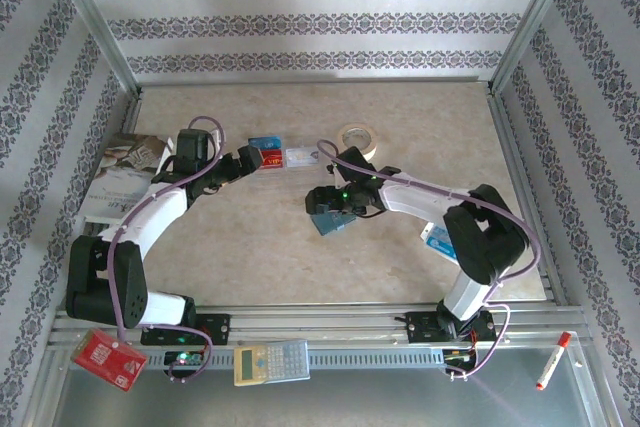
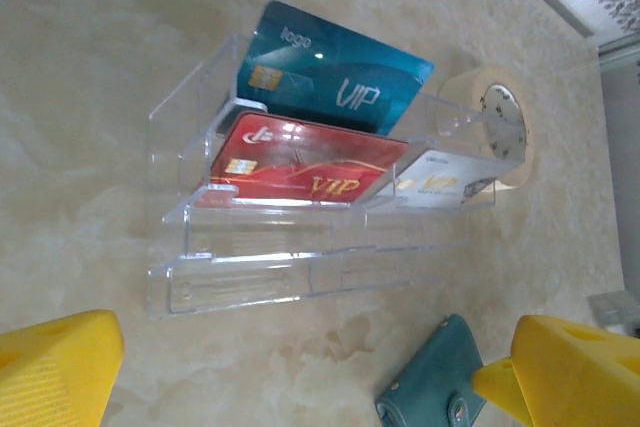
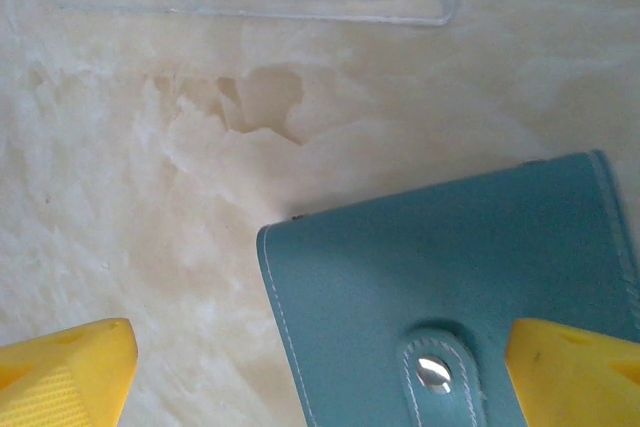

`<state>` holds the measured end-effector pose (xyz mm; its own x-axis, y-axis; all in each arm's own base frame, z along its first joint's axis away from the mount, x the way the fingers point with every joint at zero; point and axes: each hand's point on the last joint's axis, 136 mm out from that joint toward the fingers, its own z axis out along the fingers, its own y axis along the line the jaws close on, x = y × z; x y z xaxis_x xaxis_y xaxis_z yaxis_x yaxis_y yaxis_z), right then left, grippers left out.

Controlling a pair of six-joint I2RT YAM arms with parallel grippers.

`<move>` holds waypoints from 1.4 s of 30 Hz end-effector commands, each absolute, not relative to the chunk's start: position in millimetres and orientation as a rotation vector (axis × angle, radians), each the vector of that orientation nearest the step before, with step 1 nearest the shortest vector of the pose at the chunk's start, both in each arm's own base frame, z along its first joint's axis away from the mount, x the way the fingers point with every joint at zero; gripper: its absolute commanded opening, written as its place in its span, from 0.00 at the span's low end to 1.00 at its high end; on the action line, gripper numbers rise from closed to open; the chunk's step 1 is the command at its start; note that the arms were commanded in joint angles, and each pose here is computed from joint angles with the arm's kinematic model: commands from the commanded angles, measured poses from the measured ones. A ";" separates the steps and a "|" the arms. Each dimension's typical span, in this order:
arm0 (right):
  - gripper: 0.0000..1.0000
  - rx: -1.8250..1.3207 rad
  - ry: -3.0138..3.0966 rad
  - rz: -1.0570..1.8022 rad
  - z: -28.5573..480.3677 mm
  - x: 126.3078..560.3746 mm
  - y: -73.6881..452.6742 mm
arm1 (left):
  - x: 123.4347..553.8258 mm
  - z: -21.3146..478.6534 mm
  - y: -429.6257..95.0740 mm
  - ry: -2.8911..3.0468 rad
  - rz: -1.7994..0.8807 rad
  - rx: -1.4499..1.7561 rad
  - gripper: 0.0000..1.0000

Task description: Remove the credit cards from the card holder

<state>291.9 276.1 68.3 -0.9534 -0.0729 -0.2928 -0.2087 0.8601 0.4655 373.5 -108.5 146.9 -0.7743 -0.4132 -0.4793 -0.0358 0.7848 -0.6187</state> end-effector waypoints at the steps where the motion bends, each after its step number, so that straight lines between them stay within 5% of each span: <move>1: 0.95 -0.217 2.718 0.703 104.0 289.4 273.7 | 365.5 155.8 -118.0 2.387 -0.799 -0.248 1.00; 15: 0.64 -0.220 2.755 0.442 63.1 295.0 318.0 | 365.3 153.7 -92.1 2.367 -0.636 -0.400 1.00; 23: 0.63 -0.399 2.799 0.422 33.7 289.4 327.2 | 357.5 149.3 -104.0 2.393 -0.712 -0.382 1.00; 34: 0.65 -0.776 2.795 0.460 42.0 208.9 277.6 | 344.1 134.1 -135.9 2.484 -0.777 -0.322 0.95; 42: 0.65 -0.162 2.746 0.412 77.1 240.8 225.6 | 325.0 117.8 -185.3 2.590 -0.850 -0.222 0.82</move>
